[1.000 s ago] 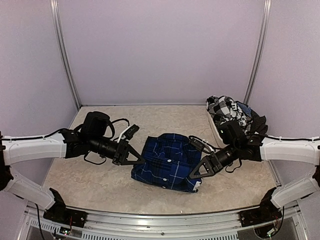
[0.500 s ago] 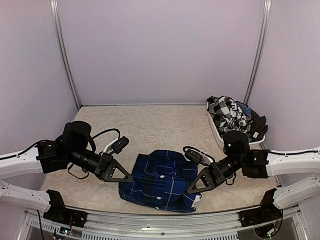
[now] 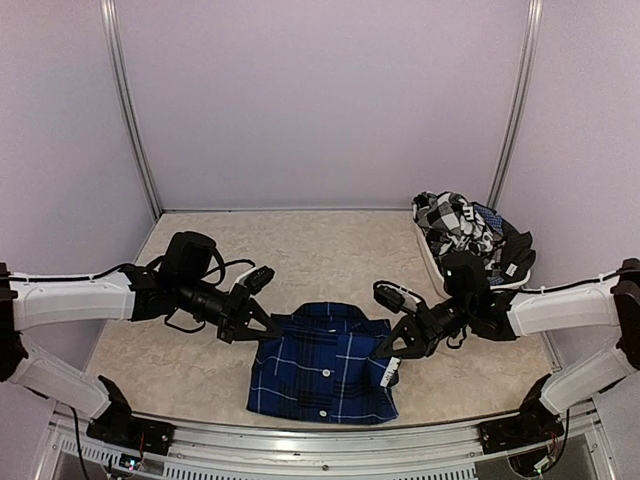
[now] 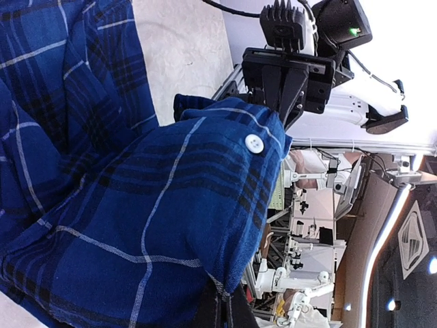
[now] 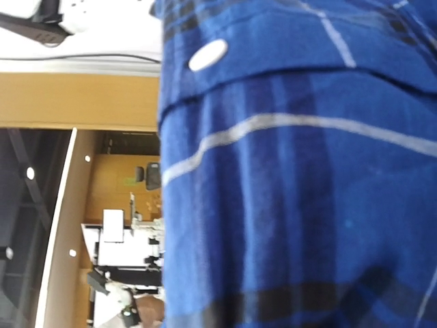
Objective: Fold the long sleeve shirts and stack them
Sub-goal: Fold the 2/3-rectangle-folded shirt at the center of the board.
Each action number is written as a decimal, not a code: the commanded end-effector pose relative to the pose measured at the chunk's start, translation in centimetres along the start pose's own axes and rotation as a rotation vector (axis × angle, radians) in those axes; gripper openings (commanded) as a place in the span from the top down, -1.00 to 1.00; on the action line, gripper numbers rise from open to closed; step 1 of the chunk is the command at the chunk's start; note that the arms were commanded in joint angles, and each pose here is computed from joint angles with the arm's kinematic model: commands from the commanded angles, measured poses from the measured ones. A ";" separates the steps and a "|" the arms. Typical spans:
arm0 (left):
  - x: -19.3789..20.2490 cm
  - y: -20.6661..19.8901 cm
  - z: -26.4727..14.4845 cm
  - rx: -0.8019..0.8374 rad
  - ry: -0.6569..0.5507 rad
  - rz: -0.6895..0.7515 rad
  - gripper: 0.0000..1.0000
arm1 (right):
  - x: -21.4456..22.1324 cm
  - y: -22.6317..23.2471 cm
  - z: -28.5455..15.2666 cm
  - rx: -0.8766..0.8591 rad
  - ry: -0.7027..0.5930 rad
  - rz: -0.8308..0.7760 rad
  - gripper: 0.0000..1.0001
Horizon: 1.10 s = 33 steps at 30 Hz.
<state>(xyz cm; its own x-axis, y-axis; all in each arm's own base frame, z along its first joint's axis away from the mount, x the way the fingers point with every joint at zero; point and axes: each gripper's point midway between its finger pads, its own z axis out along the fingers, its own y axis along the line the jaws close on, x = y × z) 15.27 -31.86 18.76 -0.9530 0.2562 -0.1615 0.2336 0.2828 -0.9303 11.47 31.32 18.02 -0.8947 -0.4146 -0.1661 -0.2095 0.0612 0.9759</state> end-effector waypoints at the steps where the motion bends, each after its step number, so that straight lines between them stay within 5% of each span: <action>1: -3.0 -0.1 0.3 0.075 -0.013 0.037 1.00 | -0.9 0.0 -1.0 -0.067 0.047 -0.021 1.00; 12: -8.5 4.9 0.9 0.036 -0.057 0.003 1.00 | -7.6 -6.2 -4.2 0.085 -0.049 0.016 0.76; 20: -10.0 8.1 1.3 0.006 -0.044 -0.027 1.00 | -11.1 -7.8 -6.0 0.253 -0.145 -0.083 -0.55; 33: -10.1 9.8 0.7 -0.026 -0.055 -0.043 1.00 | -9.7 -5.8 -8.3 0.619 -0.304 -0.403 -0.83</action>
<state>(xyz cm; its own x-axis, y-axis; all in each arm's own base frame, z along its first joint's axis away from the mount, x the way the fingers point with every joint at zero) 26.58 -32.52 11.19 -0.9736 0.1921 -0.1230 0.1803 0.3175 -0.9310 25.00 28.21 17.35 -0.7880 -0.2355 -0.5688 -0.6125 0.3929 0.6859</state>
